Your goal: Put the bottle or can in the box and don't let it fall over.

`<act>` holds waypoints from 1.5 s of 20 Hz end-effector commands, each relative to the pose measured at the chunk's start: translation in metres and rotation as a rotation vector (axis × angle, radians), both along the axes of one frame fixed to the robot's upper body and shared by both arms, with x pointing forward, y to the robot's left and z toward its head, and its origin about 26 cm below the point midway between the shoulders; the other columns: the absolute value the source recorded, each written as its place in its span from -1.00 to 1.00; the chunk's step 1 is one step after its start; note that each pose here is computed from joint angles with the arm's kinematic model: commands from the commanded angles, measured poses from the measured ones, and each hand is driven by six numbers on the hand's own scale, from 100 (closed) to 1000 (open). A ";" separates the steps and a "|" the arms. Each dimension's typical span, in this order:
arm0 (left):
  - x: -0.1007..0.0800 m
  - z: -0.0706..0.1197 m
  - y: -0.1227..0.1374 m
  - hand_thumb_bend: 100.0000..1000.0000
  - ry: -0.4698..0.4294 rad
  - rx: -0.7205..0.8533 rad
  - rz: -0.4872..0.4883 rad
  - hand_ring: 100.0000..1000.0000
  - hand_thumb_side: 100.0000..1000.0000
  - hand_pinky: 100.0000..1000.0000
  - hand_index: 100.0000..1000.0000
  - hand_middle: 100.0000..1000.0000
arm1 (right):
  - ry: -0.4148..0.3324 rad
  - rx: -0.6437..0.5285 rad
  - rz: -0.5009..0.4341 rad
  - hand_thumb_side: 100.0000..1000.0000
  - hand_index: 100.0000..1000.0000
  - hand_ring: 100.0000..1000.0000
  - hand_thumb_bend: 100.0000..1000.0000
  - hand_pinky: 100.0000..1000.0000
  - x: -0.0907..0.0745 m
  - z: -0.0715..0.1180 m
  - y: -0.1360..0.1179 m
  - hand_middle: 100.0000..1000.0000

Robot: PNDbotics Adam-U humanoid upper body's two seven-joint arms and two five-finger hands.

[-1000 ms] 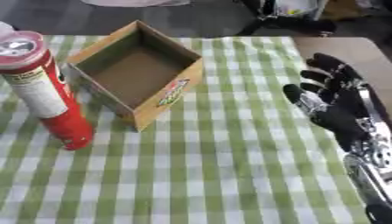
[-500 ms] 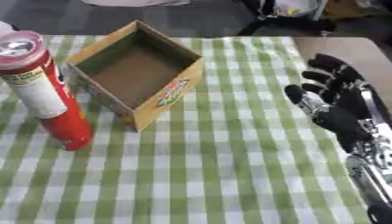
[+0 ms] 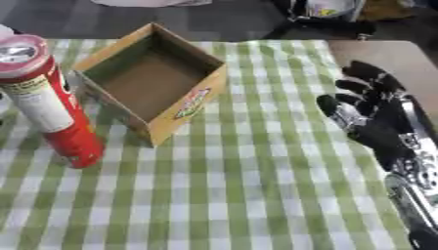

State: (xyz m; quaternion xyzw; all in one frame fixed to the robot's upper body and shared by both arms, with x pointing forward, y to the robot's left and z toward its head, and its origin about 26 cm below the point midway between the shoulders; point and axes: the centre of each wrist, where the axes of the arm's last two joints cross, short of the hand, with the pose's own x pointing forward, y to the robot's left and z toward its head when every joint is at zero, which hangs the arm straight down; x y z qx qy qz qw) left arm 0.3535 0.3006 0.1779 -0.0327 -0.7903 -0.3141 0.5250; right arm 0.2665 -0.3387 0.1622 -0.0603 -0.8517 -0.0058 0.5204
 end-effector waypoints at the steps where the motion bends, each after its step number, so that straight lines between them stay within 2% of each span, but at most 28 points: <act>1: 0.003 0.008 -0.001 0.60 -0.019 0.004 0.006 0.98 -0.58 0.68 0.77 0.68 | -0.023 -0.013 0.015 -0.84 0.62 0.57 0.10 0.53 -0.001 0.009 0.001 0.55; 30: 0.023 0.014 -0.029 0.63 -0.028 0.020 -0.001 0.99 -0.59 0.68 0.78 0.68 | -0.024 -0.012 0.030 -0.84 0.62 0.57 0.10 0.53 0.000 0.009 0.003 0.56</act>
